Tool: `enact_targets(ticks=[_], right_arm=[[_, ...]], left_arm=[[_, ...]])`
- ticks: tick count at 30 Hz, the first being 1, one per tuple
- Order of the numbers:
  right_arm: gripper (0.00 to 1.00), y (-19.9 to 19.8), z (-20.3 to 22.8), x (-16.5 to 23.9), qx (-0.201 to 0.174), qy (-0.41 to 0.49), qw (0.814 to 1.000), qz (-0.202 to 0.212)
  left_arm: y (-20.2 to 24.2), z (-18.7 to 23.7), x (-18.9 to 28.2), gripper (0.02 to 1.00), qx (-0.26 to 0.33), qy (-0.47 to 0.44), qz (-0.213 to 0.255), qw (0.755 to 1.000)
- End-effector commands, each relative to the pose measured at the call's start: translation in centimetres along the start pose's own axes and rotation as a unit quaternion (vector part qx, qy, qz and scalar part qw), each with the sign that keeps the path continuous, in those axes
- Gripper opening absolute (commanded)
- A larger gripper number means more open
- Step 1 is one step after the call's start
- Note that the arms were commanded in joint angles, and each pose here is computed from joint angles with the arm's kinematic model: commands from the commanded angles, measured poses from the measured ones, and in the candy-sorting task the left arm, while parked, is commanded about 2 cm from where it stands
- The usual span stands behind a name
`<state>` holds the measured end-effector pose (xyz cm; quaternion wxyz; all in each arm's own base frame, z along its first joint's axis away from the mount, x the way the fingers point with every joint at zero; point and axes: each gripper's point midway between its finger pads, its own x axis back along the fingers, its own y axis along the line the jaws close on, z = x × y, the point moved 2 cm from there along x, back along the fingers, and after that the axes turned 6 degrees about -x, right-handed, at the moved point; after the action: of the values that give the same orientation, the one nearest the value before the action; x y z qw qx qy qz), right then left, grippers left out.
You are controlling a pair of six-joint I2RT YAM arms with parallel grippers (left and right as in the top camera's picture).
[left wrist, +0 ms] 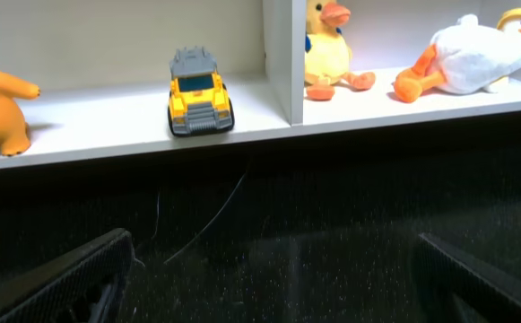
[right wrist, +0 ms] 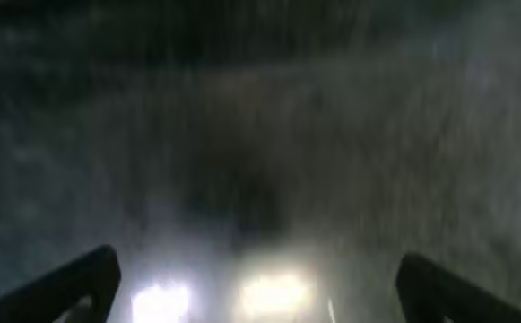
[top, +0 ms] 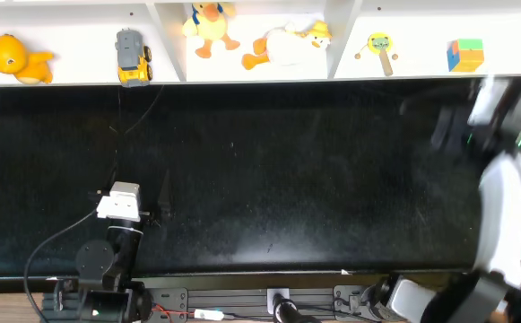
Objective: Store Toys
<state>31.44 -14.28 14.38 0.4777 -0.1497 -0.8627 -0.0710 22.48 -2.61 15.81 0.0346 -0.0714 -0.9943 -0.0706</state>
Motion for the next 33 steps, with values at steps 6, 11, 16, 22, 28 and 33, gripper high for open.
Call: enact_targets(ticks=[6, 11, 16, 22, 28, 33], right_arm=[[0.996, 7.8, 4.6, 5.0, 0.018, -0.292, 0.953, -0.084], [0.996, 9.0, 7.7, 6.6, -0.013, -0.351, 0.925, -0.143], [0.996, 9.1, 10.8, 5.2, -0.008, -0.358, 0.921, -0.154], [0.996, 9.2, 10.0, 6.7, -0.008, -0.397, 0.905, -0.155], [0.993, 9.0, 9.0, 9.3, 0.009, -0.458, 0.876, -0.151], [0.996, 9.0, 8.9, 9.3, 0.007, -0.469, 0.87, -0.152]], left_arm=[[0.0, 0.0, 0.0, 0.998, -0.01, -0.001, -0.002, 1.0], [0.0, 0.0, 0.0, 0.998, -0.01, -0.001, -0.002, 1.0], [0.0, 0.0, 0.0, 0.998, -0.01, -0.001, -0.002, 1.0], [0.0, 0.0, 0.0, 0.998, -0.01, -0.001, -0.002, 1.0], [0.0, 0.0, 0.0, 0.998, -0.01, -0.001, -0.002, 1.0], [0.0, 0.0, 0.0, 0.998, -0.01, -0.001, -0.002, 1.0]])
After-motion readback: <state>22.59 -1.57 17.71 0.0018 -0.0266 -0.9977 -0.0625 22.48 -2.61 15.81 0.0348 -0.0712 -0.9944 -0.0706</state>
